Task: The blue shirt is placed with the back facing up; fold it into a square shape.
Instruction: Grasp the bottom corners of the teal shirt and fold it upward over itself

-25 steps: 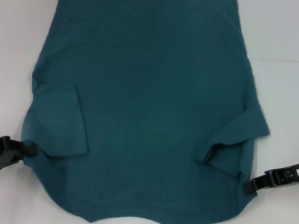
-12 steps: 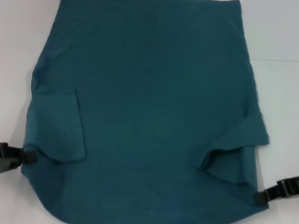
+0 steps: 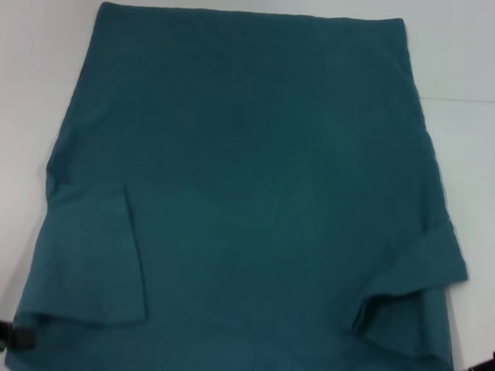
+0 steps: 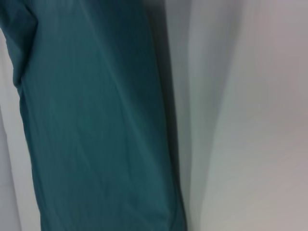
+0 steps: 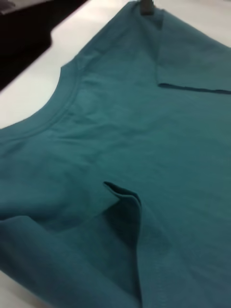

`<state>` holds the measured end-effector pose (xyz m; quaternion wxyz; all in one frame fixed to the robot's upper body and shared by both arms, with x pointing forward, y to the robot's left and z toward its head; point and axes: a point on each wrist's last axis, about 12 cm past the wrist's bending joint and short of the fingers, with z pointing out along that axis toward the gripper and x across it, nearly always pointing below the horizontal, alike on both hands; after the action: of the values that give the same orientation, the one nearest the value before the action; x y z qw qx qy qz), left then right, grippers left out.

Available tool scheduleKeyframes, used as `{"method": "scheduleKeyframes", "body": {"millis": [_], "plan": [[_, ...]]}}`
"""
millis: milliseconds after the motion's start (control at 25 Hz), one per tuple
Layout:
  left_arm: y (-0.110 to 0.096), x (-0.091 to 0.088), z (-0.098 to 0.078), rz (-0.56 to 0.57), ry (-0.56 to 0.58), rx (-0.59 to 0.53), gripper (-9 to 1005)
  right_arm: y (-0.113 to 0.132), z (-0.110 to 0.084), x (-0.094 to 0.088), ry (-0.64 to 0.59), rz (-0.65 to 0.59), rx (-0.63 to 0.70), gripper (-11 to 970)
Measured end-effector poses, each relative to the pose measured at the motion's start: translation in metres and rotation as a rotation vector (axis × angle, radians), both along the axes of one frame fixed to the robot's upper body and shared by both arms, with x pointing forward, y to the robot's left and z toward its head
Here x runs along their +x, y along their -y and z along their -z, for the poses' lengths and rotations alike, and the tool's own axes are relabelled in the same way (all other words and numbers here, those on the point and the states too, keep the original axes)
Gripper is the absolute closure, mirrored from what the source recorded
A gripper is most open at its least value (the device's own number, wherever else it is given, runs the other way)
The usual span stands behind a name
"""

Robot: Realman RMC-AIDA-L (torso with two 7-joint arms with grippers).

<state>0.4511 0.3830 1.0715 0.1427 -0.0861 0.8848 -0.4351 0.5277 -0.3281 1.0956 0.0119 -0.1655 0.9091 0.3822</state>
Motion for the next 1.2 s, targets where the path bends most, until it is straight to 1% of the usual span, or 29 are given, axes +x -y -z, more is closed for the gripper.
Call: {"method": "scheduleKeyframes", "body": {"millis": [120,200,320,480,680,840,880,920,1000,1040,1080,1200], "plan": [[0.001,-0.008,0.0,0.033,-0.038,-0.01,964,0.001,0.004,-0.01,-0.033,-0.005,0.022,938],[0.002,-0.008,-0.002,0.052,-0.046,-0.012,964,0.001,0.005,-0.012,-0.031,0.0,0.039,938],[0.005,0.003,-0.006,0.062,-0.016,-0.015,963,0.005,0.001,-0.007,0.012,0.043,0.066,938],[0.015,0.034,-0.01,0.045,0.038,-0.009,963,0.008,-0.011,0.015,0.12,0.146,0.098,938],[0.038,0.094,-0.018,-0.03,0.074,0.019,962,0.006,-0.024,0.049,0.246,0.341,0.138,938],[0.054,0.134,-0.029,-0.087,0.136,0.065,962,-0.001,-0.026,0.075,0.35,0.489,0.141,938],[0.058,0.144,-0.032,-0.115,0.156,0.082,962,-0.005,-0.025,0.085,0.396,0.538,0.122,938],[0.062,0.153,-0.034,-0.141,0.174,0.097,961,-0.005,-0.025,0.085,0.396,0.538,0.122,938],[0.069,0.165,-0.036,-0.177,0.197,0.112,961,-0.01,-0.023,0.096,0.448,0.591,0.079,938],[0.074,0.172,-0.037,-0.201,0.213,0.123,961,-0.014,-0.022,0.105,0.49,0.625,0.04,938],[0.079,0.178,-0.037,-0.22,0.227,0.133,961,-0.014,-0.022,0.105,0.49,0.625,0.04,939],[0.094,0.192,-0.035,-0.255,0.259,0.172,961,-0.023,-0.025,0.121,0.565,0.647,-0.023,939]]}}
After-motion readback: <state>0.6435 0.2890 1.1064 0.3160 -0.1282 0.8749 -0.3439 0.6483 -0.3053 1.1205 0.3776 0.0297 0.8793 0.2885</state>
